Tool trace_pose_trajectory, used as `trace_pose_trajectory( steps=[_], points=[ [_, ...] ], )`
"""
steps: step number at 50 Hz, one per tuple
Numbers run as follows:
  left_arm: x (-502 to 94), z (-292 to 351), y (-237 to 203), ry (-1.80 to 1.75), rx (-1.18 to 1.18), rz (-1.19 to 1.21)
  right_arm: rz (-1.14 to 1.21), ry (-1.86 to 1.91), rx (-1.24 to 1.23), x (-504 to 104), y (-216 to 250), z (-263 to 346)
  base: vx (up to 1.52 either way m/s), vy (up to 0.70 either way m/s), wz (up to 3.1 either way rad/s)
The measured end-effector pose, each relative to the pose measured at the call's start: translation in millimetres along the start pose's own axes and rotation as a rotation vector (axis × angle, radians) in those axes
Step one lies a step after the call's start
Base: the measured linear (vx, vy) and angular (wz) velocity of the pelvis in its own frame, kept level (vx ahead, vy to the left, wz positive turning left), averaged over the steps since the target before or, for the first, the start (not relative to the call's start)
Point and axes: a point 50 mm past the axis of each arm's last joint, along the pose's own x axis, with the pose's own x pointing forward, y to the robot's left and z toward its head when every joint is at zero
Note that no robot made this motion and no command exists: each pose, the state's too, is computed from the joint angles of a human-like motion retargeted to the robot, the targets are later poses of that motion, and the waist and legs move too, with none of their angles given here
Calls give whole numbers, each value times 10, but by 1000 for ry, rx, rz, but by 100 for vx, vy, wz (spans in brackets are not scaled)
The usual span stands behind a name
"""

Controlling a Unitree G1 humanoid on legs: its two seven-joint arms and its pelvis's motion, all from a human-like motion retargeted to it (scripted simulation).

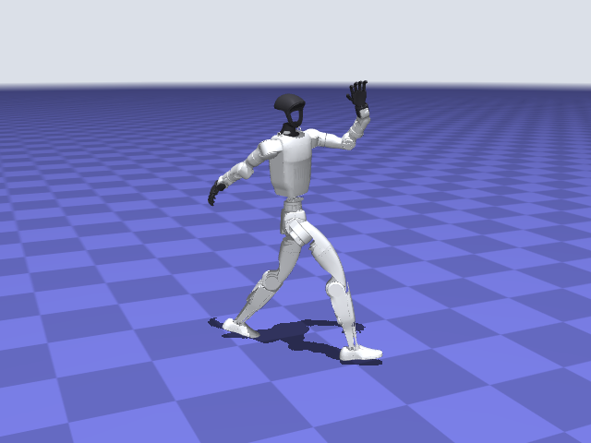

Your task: Kungfu

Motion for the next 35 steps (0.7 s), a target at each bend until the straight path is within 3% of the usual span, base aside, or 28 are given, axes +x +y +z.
trace_pose_trajectory(
  steps=[2,5,9,13,19,23,26,29,32,35],
  points=[
    [47,124,-115,-44,24,57,68,-121,274,10,331,157,39,-88,56],
    [-49,107,-190,-6,62,135,146,-490,617,-135,735,937,33,-60,213],
    [-230,75,-310,62,0,155,458,-987,787,-837,946,2299,29,-24,167],
    [-430,90,-520,131,-29,80,902,-1538,477,-2086,595,3213,1,-12,207],
    [-859,411,-933,188,-222,-4,787,-2213,69,-4001,-674,3367,-31,-7,255],
    [-1441,670,-1236,326,-323,-146,818,-2438,-375,-5019,-751,3015,-40,-26,171],
    [-2080,1026,-1534,474,-300,-298,854,-2479,-794,-5436,-212,2869,-28,-38,121],
    [-2989,1391,-1712,703,-160,-536,1064,-2321,-1174,-5745,901,2966,-20,2,66],
    [-3863,1878,-1643,999,-54,-874,1220,-1740,-1544,-5520,2218,3032,-14,11,60],
    [-4162,2165,-1516,1131,-81,-1004,1214,-1176,-1686,-5011,2808,2954,-13,1,55]
  ],
)
